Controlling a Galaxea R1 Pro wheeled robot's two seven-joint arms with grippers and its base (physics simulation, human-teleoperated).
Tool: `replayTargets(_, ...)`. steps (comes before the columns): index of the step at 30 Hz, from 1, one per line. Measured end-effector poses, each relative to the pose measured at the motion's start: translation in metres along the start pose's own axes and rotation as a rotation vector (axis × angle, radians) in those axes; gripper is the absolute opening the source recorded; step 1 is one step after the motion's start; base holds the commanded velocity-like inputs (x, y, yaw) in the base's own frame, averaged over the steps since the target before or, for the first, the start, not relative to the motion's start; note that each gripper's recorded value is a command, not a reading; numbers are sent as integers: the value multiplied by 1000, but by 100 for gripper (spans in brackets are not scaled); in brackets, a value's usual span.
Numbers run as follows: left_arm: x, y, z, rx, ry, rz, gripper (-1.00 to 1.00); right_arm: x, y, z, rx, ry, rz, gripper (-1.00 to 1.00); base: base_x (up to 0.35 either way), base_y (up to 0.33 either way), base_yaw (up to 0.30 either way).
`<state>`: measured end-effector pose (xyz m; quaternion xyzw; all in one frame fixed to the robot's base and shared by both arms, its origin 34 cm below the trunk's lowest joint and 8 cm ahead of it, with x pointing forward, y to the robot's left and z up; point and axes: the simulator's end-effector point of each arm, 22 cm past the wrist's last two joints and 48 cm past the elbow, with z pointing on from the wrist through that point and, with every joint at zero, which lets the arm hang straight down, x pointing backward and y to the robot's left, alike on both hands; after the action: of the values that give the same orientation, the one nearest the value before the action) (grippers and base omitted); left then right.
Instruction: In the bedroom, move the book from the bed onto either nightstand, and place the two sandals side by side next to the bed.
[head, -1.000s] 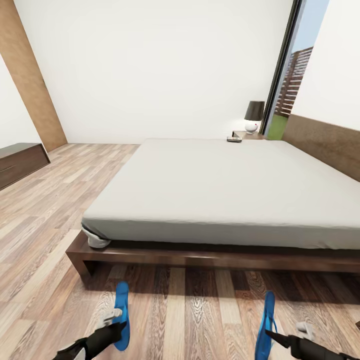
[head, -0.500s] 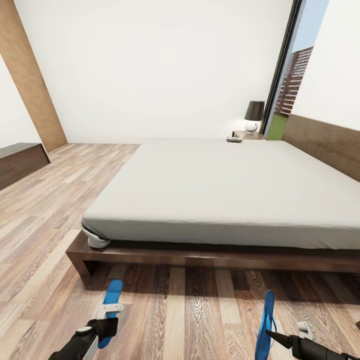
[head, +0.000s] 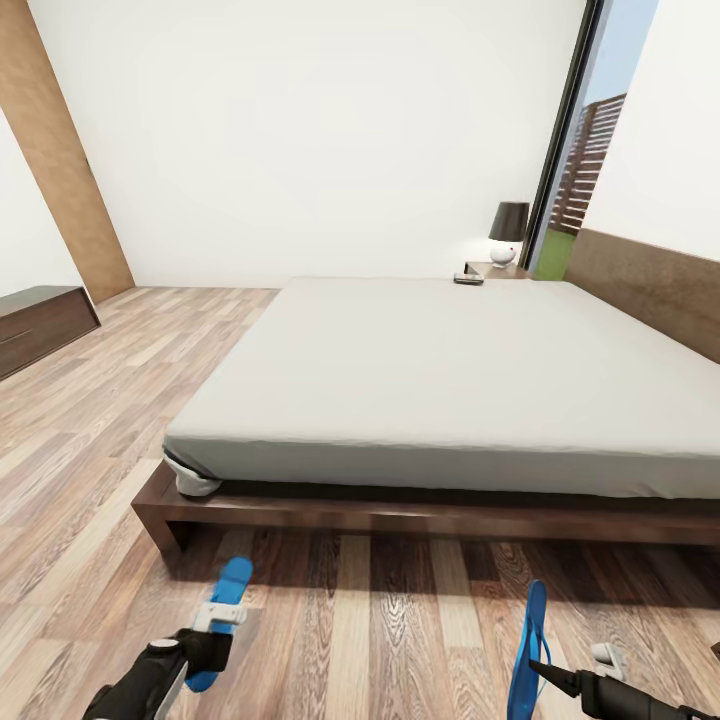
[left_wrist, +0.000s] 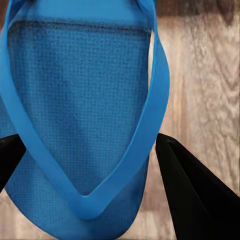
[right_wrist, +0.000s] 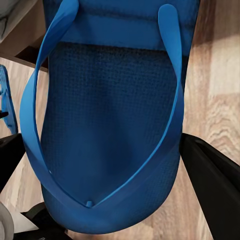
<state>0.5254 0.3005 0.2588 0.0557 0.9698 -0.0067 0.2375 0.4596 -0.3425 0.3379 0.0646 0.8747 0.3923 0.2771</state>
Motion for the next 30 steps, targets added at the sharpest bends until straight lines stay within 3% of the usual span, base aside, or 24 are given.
replayTargets(2,1,-10,-3,102,1,7,-100,0,0,0,0,0,0,-100,0,0,0)
replayTargets(4,-4,1,-8,140,-6,16,-100,0,0,1,0,0,0,-100,0,0,0)
replayTargets(10,-13,30,-15,126,-19,25,-100,0,0,0,2,0,0,-100,0,0,0)
replayTargets(14,-20,39,-15,84,-34,25,-100,0,0,1,2,0,0,-100,0,0,0)
replayTargets(15,-21,43,-13,46,-35,21,-100,0,0,1,2,0,0,-100,0,0,0)
replayTargets(16,-19,48,-10,-33,-22,9,-100,0,0,1,2,0,-1,-100,0,0,0)
replayTargets(18,-8,47,-8,-131,37,-18,-100,1,0,1,2,0,-1,-100,0,0,0)
replayTargets(22,-1,38,-7,-157,74,-28,-100,0,0,1,2,0,-1,-100,0,0,0)
replayTargets(30,2,32,-6,-147,85,-36,-100,0,0,1,2,0,-1,-100,0,0,0)
